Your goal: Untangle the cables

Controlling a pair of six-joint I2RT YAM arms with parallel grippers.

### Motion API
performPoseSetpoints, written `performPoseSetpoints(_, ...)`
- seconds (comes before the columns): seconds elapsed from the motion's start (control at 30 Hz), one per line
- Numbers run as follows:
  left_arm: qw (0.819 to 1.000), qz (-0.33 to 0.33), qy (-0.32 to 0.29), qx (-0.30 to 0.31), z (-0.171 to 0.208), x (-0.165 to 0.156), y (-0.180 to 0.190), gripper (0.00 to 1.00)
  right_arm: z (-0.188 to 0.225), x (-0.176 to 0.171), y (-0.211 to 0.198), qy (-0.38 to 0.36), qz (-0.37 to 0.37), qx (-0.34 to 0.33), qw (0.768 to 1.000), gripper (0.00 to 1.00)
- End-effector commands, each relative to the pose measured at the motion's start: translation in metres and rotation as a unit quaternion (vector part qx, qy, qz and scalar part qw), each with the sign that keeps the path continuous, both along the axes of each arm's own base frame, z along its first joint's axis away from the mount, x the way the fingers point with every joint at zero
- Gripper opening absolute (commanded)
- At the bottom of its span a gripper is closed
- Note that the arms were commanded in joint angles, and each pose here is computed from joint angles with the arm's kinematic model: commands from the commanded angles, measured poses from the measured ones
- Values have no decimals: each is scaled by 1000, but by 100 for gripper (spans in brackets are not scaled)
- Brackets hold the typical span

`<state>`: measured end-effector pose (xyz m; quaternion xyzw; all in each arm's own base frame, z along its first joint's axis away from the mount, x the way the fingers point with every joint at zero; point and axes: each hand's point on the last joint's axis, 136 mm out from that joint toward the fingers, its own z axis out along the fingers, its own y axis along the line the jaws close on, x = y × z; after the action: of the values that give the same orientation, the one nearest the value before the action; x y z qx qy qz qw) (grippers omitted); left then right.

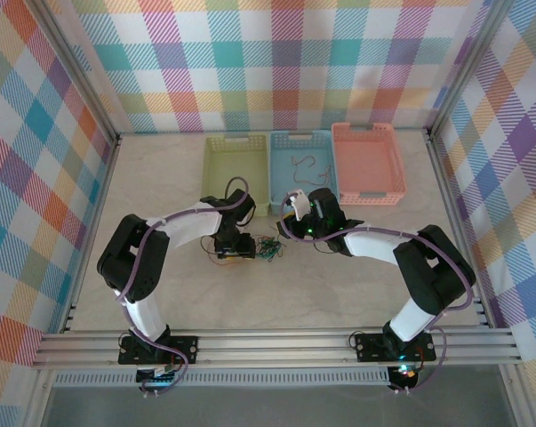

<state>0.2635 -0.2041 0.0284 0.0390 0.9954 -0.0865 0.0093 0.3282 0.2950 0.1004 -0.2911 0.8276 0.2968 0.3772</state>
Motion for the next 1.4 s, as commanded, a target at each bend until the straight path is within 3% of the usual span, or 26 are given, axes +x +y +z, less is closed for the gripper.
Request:
performPoseSetpoints(0.0,1000,-14,11,13,-1,-1,-1,32,8,1,0,-7,-3,12,1000,32)
performPoseSetpoints(0.13,1000,-12,-2,8,4,2,-1,2,9,1,0,-7,-3,13,1000,32)
performPoseSetpoints(0.17,1000,-11,-10,4,10,3,-2,0,9,2,0,-8,-4,12,1000,32)
performPoseSetpoints(0.33,997,-5,-68,-22,57,15,-5,0,10,3,-3,-14,-13,11,1000,32)
performPoseSetpoints(0.67,965,26,-239,-103,218,35,-3,0,19,20,-42,-59,-129,-12,990,32)
performPoseSetpoints(0.93,902,21,-375,-213,365,49,-19,0,20,31,-77,-65,-221,-16,973,33)
performPoseSetpoints(1.0,873,15,-420,-247,412,52,-24,0,19,32,-78,-62,-224,-15,973,33)
performPoseSetpoints(1.13,832,-8,-472,-291,472,61,-38,0,20,31,-75,-63,-215,-10,975,33)
performPoseSetpoints(1.27,811,-25,-490,-318,508,67,-51,0,35,22,-62,-95,-164,17,982,36)
performPoseSetpoints(1.37,793,-39,-502,-342,530,64,-57,0,57,10,-44,-127,-95,44,986,45)
